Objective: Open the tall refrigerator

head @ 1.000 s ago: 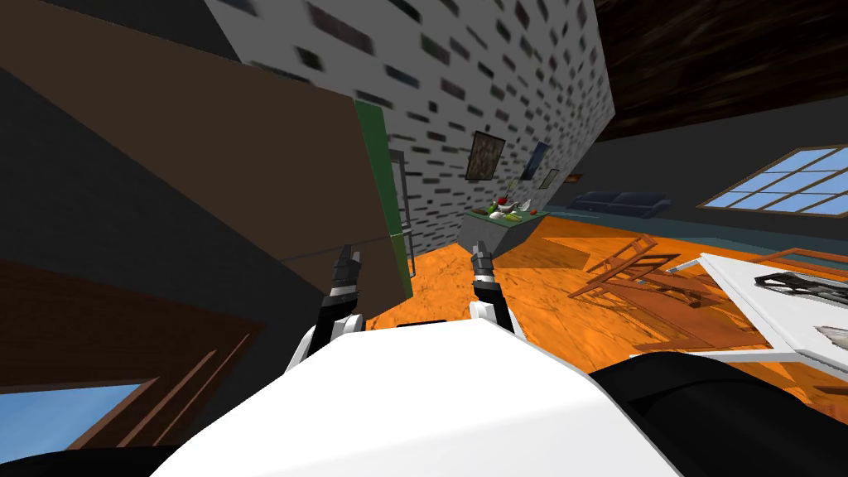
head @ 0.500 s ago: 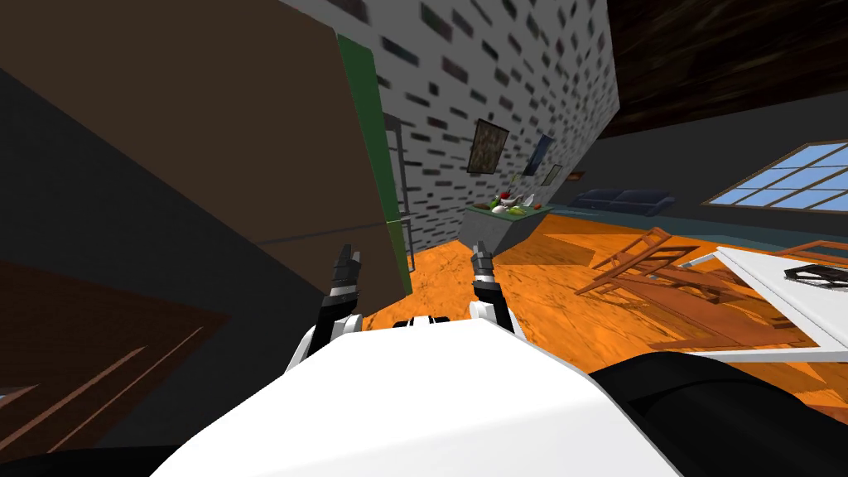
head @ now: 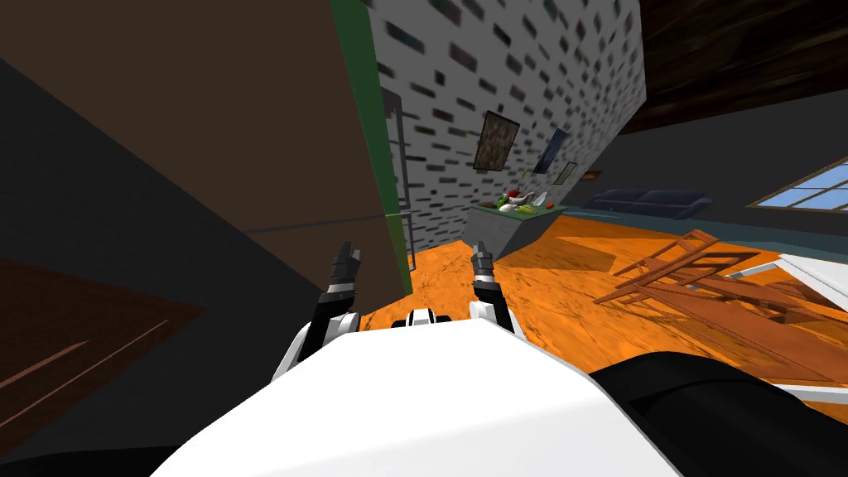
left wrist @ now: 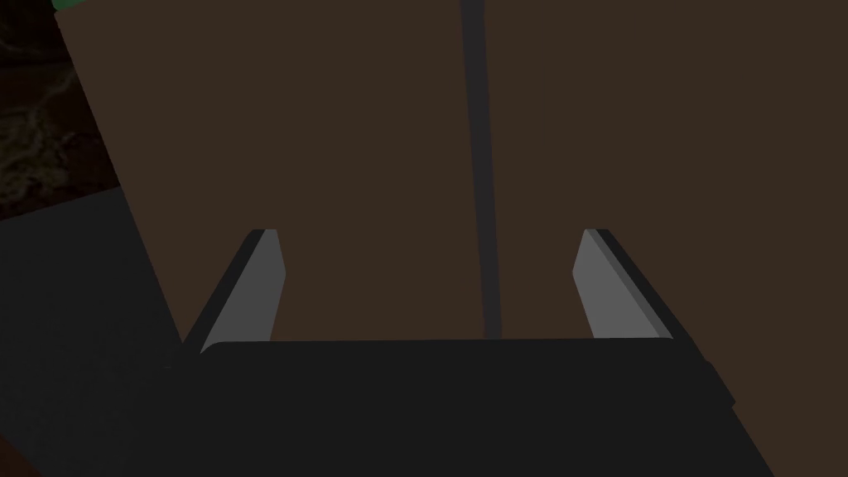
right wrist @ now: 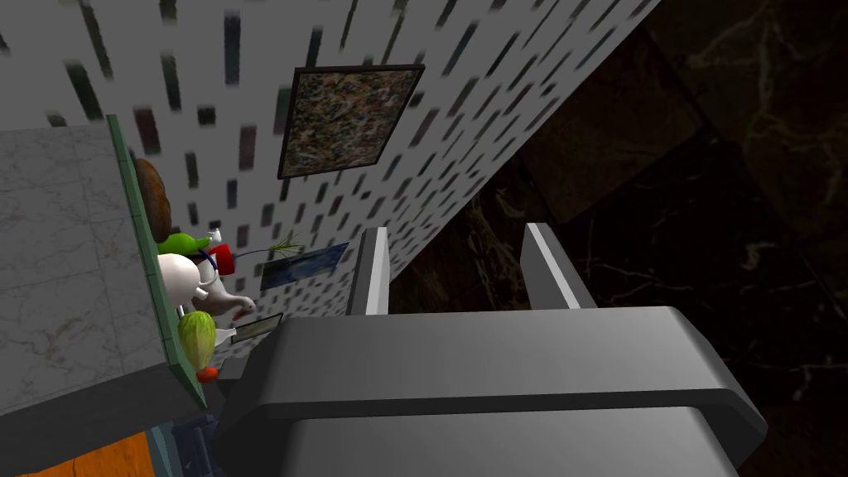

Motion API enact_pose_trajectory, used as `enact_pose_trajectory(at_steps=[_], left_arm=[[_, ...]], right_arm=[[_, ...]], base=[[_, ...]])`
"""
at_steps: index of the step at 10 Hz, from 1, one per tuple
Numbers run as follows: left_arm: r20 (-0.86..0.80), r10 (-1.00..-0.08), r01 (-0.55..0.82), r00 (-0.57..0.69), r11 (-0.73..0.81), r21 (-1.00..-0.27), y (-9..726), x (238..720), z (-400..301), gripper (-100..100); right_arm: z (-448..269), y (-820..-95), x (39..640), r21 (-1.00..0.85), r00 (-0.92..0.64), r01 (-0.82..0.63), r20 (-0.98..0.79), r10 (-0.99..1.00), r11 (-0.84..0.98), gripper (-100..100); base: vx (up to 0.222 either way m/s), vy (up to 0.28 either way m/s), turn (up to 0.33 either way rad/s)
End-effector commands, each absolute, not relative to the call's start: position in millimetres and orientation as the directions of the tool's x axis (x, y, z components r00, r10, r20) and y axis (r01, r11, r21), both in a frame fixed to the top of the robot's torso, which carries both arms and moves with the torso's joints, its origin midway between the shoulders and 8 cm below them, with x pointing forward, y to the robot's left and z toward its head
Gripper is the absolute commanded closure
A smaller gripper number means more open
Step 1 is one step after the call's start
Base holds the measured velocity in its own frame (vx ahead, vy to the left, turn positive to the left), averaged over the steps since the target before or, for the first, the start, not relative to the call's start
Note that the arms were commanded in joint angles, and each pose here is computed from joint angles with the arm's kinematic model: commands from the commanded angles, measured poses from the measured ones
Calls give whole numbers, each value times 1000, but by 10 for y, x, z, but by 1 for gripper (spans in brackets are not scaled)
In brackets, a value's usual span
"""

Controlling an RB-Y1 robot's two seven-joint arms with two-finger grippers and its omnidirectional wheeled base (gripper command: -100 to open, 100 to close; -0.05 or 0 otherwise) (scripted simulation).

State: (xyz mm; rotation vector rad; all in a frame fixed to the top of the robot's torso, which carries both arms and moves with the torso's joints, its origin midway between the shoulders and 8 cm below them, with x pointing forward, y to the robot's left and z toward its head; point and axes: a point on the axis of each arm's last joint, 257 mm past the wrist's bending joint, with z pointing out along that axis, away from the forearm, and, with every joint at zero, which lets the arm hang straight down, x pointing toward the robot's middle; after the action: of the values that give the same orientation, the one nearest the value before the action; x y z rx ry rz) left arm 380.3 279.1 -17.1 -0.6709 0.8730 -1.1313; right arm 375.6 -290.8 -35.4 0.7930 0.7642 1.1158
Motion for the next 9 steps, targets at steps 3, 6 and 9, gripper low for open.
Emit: enact_pose_trajectory(at_steps=[3,6,9], left_arm=[[-220,-964,459,152,266,-848,2870,3918,-48,-100],[-180,-974,449,138,224,-865,2925,3996,62,-100],[-149,-981,432,126,190,-881,2962,4060,110,-100]], right_arm=[[-354,-2908,3756,852,258,-466,-129,958,240,0],[-354,-2908,3756,852,258,-466,-129,958,240,0],[-354,-2908,3756,852,258,-466,-129,958,240,0]], base=[[107,-89,146],[120,-100,180],[69,-76,128]])
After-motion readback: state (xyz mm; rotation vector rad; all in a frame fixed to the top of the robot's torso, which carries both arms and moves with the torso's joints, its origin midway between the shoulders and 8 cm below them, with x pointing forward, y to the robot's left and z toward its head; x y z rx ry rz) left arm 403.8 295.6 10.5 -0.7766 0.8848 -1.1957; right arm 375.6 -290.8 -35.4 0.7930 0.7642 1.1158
